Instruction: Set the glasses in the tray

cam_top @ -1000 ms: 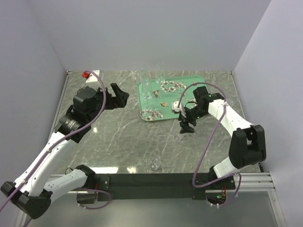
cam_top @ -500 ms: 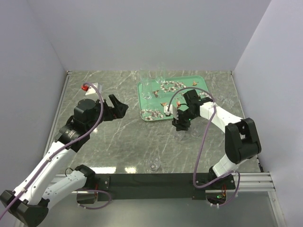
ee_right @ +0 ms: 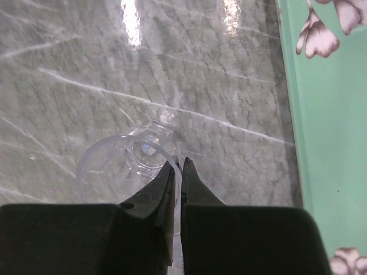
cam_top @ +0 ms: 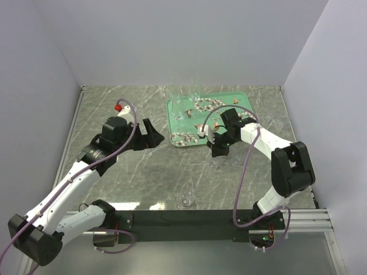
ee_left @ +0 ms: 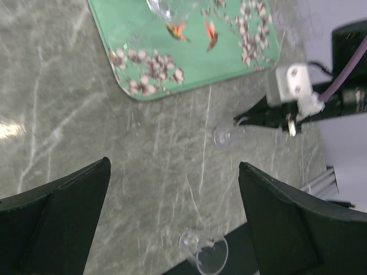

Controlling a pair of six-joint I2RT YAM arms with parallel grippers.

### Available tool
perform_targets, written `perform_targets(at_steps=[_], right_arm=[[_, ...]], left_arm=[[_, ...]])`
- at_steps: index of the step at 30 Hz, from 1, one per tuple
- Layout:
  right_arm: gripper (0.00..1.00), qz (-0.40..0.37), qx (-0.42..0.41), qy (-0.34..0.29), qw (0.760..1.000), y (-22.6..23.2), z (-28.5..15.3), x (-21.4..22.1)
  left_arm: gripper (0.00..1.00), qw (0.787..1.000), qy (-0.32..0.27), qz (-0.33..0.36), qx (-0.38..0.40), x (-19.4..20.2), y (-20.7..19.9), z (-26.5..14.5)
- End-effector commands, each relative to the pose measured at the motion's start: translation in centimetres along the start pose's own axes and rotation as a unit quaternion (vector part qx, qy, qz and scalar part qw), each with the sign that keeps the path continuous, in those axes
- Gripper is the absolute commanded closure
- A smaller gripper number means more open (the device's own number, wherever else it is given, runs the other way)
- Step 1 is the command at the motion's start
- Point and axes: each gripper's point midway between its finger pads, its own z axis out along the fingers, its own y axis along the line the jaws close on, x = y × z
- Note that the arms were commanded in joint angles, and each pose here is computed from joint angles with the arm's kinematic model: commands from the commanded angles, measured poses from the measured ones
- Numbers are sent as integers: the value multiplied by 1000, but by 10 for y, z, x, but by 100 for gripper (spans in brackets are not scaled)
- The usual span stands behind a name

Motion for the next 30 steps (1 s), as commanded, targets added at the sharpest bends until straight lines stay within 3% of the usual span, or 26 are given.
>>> perform_targets(at_steps=[1,7,13,14,18,30], right_arm=[[100,41,30,-58,997,-22,-19,-35],[100,181,133,-115,968,-89,-51,-74],[100,344,234,-135,899,-146,-62,-81],[100,378,264,-137,877,-157,-67,-80],[100,446,326,-127,824,-192,-63,-64],[100,488,365,-85,788,-243,-36,-43]], left_arm=[[1,999,43,-5,33,14,-11,1],[1,995,87,-9,43,31,-12,7],[1,993,109,-18,38,41,-9,11],[1,993,111,-20,39,42,-9,11],[0,992,114,-34,40,48,-7,11],[2,988,137,-62,34,76,6,14]])
